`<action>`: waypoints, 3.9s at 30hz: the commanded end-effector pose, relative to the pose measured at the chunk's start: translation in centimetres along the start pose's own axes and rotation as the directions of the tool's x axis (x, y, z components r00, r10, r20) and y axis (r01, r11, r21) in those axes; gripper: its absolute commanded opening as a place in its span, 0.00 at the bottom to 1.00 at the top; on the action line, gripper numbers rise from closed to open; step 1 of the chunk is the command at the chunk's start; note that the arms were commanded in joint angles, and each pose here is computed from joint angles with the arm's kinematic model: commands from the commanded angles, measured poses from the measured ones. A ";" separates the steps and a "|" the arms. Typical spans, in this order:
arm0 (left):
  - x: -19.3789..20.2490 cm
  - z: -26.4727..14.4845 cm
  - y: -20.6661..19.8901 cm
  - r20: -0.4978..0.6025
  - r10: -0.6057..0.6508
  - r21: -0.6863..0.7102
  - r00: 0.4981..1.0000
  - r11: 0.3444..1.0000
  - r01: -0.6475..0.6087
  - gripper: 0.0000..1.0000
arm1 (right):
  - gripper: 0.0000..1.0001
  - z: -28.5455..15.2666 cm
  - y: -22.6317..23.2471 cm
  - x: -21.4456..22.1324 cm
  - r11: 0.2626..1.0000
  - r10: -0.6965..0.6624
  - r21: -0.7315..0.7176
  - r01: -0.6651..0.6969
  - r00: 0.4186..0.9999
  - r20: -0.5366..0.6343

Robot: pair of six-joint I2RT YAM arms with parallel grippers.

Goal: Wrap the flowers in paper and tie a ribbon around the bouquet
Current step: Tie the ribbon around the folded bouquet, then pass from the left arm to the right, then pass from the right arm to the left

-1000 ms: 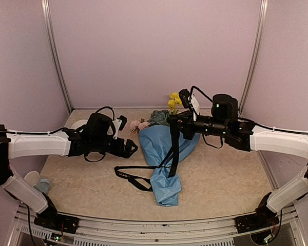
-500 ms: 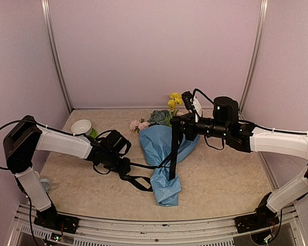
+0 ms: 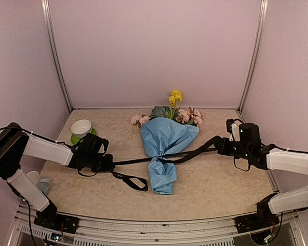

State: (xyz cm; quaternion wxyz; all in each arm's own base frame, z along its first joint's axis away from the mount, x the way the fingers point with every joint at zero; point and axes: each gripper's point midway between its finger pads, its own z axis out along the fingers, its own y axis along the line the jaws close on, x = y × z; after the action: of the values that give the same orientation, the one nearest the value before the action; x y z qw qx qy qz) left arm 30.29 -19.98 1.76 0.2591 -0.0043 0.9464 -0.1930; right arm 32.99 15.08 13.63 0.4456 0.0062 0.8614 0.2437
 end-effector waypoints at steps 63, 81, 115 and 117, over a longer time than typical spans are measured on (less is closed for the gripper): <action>-1.3 -18.5 -24.2 0.580 0.508 0.281 0.637 0.609 -0.742 0.00 | 0.72 -6.2 22.5 3.3 0.573 -0.524 -0.682 0.454 0.843 0.121; -2.2 -19.1 -23.8 0.638 0.547 0.174 0.541 0.583 -0.794 0.00 | 0.52 -1.6 30.9 6.5 0.056 -0.625 -0.916 0.398 0.729 0.278; 2.7 -7.0 -17.5 0.448 0.649 0.149 0.615 0.624 -0.767 0.64 | 0.00 -5.3 30.4 6.6 0.149 -0.450 -0.953 0.262 0.877 0.171; 2.9 -7.8 -17.1 0.469 0.628 0.165 0.621 0.628 -0.760 0.67 | 0.00 -5.0 30.2 7.0 0.171 -0.443 -0.953 0.251 0.883 0.153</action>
State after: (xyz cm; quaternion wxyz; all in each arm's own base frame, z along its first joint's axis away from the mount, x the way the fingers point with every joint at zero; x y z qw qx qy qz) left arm 22.93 -32.73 10.22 0.4461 0.3915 0.7805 -0.1961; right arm 18.79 40.82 21.03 0.2930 -0.5014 0.5620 0.5890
